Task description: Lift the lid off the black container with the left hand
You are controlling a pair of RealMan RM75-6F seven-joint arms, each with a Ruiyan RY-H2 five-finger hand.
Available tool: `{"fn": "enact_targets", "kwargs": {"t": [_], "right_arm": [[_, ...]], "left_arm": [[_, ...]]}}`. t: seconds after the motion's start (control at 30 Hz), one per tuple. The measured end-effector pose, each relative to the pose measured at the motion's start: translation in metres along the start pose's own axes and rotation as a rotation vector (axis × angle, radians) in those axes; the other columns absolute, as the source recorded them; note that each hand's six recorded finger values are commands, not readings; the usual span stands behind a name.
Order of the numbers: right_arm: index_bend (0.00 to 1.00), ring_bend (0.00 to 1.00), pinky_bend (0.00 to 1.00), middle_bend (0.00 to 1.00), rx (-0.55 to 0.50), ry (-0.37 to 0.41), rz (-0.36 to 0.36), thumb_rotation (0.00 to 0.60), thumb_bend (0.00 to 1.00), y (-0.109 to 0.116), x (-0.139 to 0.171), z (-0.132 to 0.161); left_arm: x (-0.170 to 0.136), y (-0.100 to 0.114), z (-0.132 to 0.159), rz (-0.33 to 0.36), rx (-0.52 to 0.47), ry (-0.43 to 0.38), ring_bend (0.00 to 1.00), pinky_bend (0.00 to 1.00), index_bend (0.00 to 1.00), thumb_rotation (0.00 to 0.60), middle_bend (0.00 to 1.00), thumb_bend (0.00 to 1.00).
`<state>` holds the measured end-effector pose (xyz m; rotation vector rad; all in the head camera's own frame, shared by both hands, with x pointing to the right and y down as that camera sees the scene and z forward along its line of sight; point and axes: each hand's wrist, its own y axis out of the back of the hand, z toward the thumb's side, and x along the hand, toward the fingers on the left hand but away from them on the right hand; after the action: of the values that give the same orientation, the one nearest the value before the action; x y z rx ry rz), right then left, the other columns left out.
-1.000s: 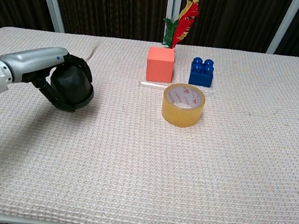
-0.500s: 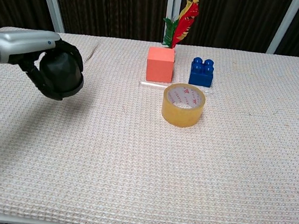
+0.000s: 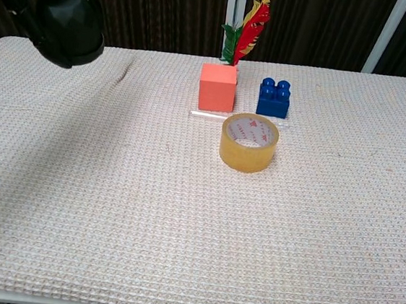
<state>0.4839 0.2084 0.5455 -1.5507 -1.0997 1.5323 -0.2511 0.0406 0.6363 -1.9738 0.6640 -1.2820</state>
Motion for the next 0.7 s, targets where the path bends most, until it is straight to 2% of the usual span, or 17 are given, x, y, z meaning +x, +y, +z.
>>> {"fn": "enact_targets", "kwargs": {"t": [0.1, 0.3, 0.4, 0.5, 0.57, 0.63, 0.7], "right_arm": [[0.00, 0.00, 0.00, 0.00, 0.000, -0.002, 0.003, 0.600, 0.13, -0.001, 0.000, 0.000], [0.00, 0.00, 0.00, 0.00, 0.001, -0.007, 0.001, 0.600, 0.13, 0.000, 0.001, -0.003], [0.00, 0.00, 0.00, 0.00, 0.002, -0.014, 0.008, 0.600, 0.13, -0.002, 0.000, -0.004], [0.00, 0.00, 0.00, 0.00, 0.002, -0.012, 0.009, 0.600, 0.13, -0.002, 0.000, -0.004], [0.00, 0.00, 0.00, 0.00, 0.002, -0.009, 0.002, 0.600, 0.13, 0.000, 0.000, -0.003], [0.00, 0.00, 0.00, 0.00, 0.003, -0.006, -0.007, 0.600, 0.13, 0.002, 0.001, -0.002], [0.00, 0.00, 0.00, 0.00, 0.002, -0.005, -0.015, 0.600, 0.13, 0.004, 0.001, -0.001]], "left_arm": [[0.004, 0.006, 0.006, 0.005, -0.005, -0.008, 0.34, 0.47, 0.44, 0.600, 0.53, 0.16], [0.012, -0.005, 0.006, 0.013, 0.005, -0.006, 0.35, 0.47, 0.45, 0.600, 0.53, 0.16], [0.014, -0.019, -0.003, 0.016, 0.032, 0.014, 0.35, 0.47, 0.46, 0.600, 0.53, 0.16], [0.018, -0.040, -0.015, -0.014, 0.038, 0.042, 0.35, 0.47, 0.46, 0.600, 0.53, 0.16], [0.021, -0.045, -0.016, -0.019, 0.036, 0.043, 0.35, 0.47, 0.46, 0.600, 0.53, 0.16], [0.023, -0.036, -0.010, 0.008, 0.032, 0.027, 0.35, 0.47, 0.46, 0.600, 0.53, 0.16], [0.023, -0.015, 0.003, 0.064, 0.020, -0.006, 0.35, 0.46, 0.46, 0.600, 0.53, 0.16]]}}
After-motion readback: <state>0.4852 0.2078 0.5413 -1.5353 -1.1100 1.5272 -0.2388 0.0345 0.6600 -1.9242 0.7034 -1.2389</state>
